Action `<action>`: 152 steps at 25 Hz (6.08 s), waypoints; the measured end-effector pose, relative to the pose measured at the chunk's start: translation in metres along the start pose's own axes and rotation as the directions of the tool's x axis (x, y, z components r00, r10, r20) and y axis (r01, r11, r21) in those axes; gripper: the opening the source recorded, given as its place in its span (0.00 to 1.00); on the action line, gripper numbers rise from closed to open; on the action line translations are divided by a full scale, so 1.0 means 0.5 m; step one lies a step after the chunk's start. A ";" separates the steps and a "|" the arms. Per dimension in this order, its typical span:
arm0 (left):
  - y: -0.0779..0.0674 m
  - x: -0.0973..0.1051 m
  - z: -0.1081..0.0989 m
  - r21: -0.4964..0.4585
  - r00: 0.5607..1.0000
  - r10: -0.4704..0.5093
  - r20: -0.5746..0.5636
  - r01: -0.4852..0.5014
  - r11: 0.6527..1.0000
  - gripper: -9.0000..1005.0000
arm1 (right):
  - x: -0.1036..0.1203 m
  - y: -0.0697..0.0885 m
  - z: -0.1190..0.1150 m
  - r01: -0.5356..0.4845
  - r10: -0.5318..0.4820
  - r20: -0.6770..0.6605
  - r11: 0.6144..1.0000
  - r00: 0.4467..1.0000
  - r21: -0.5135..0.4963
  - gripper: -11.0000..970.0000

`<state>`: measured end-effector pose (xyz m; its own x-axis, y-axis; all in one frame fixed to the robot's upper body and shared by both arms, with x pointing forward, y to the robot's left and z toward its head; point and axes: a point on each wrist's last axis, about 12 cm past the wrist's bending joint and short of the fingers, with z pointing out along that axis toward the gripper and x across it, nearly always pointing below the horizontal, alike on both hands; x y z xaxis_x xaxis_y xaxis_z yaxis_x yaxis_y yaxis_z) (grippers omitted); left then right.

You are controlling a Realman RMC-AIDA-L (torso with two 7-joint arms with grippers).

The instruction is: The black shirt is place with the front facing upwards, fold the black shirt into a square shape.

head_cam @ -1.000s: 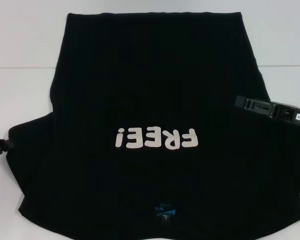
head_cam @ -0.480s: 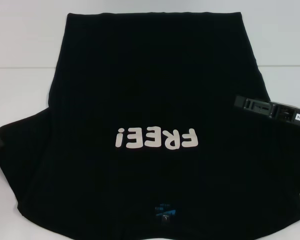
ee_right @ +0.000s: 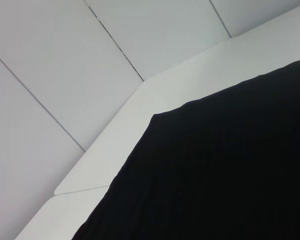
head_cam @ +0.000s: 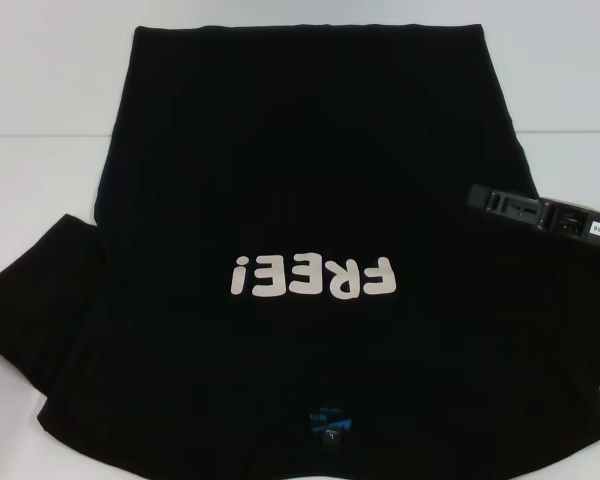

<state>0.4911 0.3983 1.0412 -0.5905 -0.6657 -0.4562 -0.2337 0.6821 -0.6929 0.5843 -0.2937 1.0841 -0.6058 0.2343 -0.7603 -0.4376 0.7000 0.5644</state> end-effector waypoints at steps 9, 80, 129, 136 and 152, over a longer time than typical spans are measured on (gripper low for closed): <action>0.015 -0.003 -0.018 0.000 0.999 -0.031 0.031 0.031 1.000 0.01 | -0.004 0.002 0.004 0.005 -0.005 0.001 1.000 1.000 -0.002 0.97; -0.184 -0.004 0.136 0.252 0.969 0.179 -0.169 -0.133 0.959 0.88 | 0.004 0.000 0.004 -0.010 0.010 0.002 1.000 1.000 0.001 0.94; -0.205 0.019 0.047 0.555 0.895 0.444 -0.052 -0.343 0.758 0.93 | -0.058 -0.088 -0.205 -0.101 0.292 -0.385 0.890 0.875 0.445 0.88; -0.204 0.020 0.049 0.553 0.897 0.439 -0.053 -0.340 0.761 0.93 | -0.048 -0.090 -0.183 -0.112 0.302 -0.390 0.891 0.870 0.440 0.87; -0.202 0.020 0.049 0.549 0.898 0.438 -0.045 -0.344 0.762 0.93 | -0.045 -0.094 -0.163 -0.124 0.312 -0.383 0.888 0.869 0.442 0.85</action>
<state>0.5280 0.3154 1.0930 -0.6674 -0.2857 -0.6877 0.4490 0.5824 -0.6777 0.5644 -0.3866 1.1008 -0.9179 0.1636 -0.3614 -0.0200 0.8908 0.4539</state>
